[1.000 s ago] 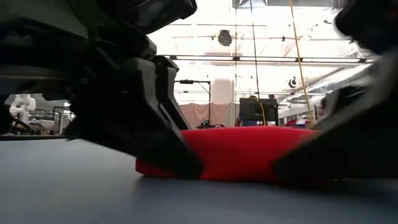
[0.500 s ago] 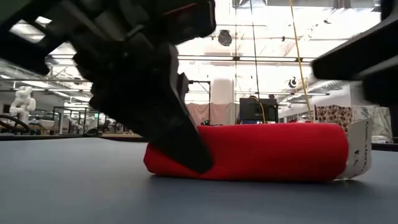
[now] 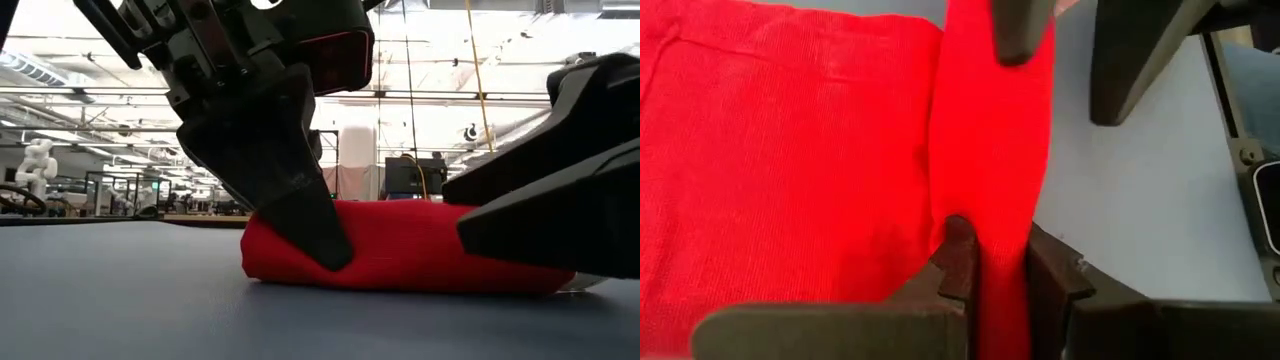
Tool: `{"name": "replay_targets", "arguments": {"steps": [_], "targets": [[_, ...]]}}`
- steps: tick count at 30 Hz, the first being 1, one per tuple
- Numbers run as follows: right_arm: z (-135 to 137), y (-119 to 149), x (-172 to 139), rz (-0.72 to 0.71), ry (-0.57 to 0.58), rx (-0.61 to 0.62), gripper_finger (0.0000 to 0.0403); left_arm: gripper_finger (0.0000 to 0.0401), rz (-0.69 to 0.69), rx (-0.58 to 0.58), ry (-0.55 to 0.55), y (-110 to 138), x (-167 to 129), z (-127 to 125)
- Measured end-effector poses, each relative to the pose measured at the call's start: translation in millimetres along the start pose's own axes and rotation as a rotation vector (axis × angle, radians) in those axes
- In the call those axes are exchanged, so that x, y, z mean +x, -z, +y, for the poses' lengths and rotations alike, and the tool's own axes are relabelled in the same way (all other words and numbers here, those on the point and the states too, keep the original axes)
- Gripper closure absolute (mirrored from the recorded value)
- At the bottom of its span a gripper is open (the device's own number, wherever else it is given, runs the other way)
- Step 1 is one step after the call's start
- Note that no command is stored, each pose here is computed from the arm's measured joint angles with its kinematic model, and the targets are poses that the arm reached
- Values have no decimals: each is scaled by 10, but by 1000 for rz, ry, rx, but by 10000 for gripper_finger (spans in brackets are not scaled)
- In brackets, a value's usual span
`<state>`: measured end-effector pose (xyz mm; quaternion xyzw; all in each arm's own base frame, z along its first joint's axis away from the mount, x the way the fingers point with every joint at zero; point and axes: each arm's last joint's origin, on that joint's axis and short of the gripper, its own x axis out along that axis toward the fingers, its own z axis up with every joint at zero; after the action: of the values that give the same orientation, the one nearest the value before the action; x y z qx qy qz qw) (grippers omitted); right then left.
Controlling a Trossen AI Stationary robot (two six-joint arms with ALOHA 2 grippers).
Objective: Roll towel
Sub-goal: Roll the red towel
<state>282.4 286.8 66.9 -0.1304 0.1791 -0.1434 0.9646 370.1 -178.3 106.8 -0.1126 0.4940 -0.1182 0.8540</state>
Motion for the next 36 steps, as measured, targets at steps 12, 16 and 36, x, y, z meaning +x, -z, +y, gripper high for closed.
{"name": "replay_targets", "arguments": {"steps": [12,16,36], "targets": [[-91,68,121,85,-2,106,200,345,-22,-1,-2,3,6,-22],[-140,100,188,139,-14,153,203,301,-41,15,-12,16,9,-71],[-163,103,241,185,-30,447,299,105,-213,284,-288,170,-340,-617]]}}
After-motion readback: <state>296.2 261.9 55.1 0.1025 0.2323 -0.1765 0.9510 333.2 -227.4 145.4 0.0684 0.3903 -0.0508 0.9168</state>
